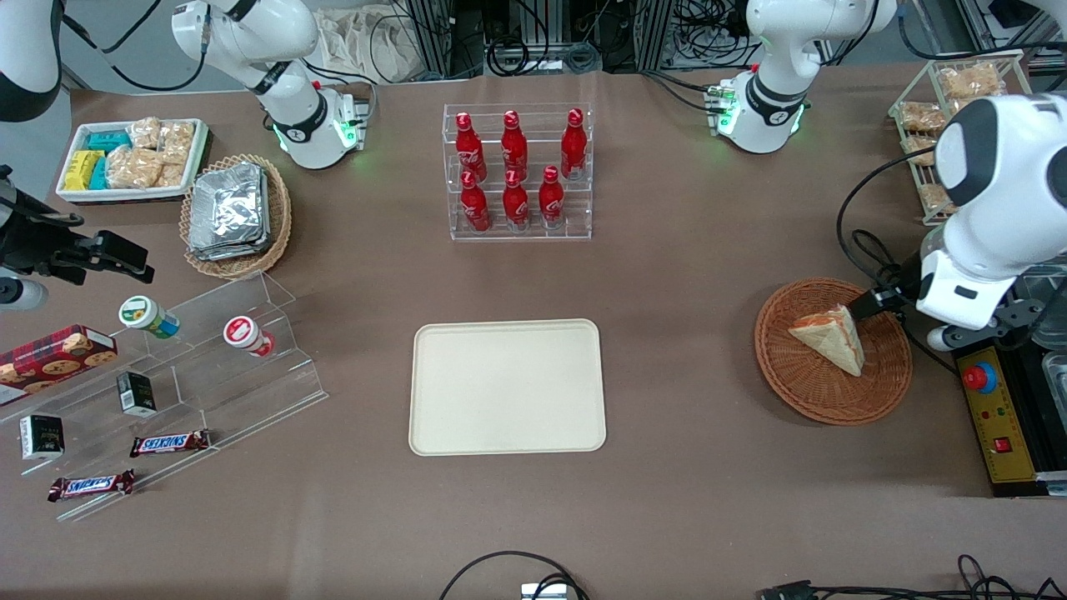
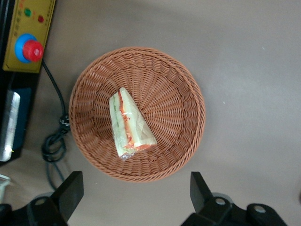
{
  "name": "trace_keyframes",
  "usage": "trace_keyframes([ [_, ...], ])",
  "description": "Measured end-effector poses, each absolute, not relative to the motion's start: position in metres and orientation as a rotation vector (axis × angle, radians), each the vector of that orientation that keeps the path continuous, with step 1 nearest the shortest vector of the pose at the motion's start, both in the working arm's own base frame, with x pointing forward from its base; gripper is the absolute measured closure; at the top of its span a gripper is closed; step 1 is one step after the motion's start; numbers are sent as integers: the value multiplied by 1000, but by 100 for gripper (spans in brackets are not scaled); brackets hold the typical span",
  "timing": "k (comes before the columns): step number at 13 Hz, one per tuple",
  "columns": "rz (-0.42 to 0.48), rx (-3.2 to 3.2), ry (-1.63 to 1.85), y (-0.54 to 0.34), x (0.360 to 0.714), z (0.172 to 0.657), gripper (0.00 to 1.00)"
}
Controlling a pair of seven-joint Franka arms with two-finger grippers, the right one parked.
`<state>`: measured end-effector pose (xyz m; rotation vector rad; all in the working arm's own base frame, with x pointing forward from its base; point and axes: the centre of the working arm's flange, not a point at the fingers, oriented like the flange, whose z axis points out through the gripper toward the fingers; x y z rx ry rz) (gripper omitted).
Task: Place sandwich from basket to tray
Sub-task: 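Move the left gripper over the wrapped sandwich in the wicker basket, then lower the open left gripper around the sandwich and close it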
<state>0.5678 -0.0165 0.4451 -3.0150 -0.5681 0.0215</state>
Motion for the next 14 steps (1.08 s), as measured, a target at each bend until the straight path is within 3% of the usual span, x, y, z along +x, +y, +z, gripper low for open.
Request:
trace_keyframes([
  [5, -56, -2988, -784, 5, 536, 369, 0],
  [14, -158, -2929, -1080, 24, 512, 315, 0],
])
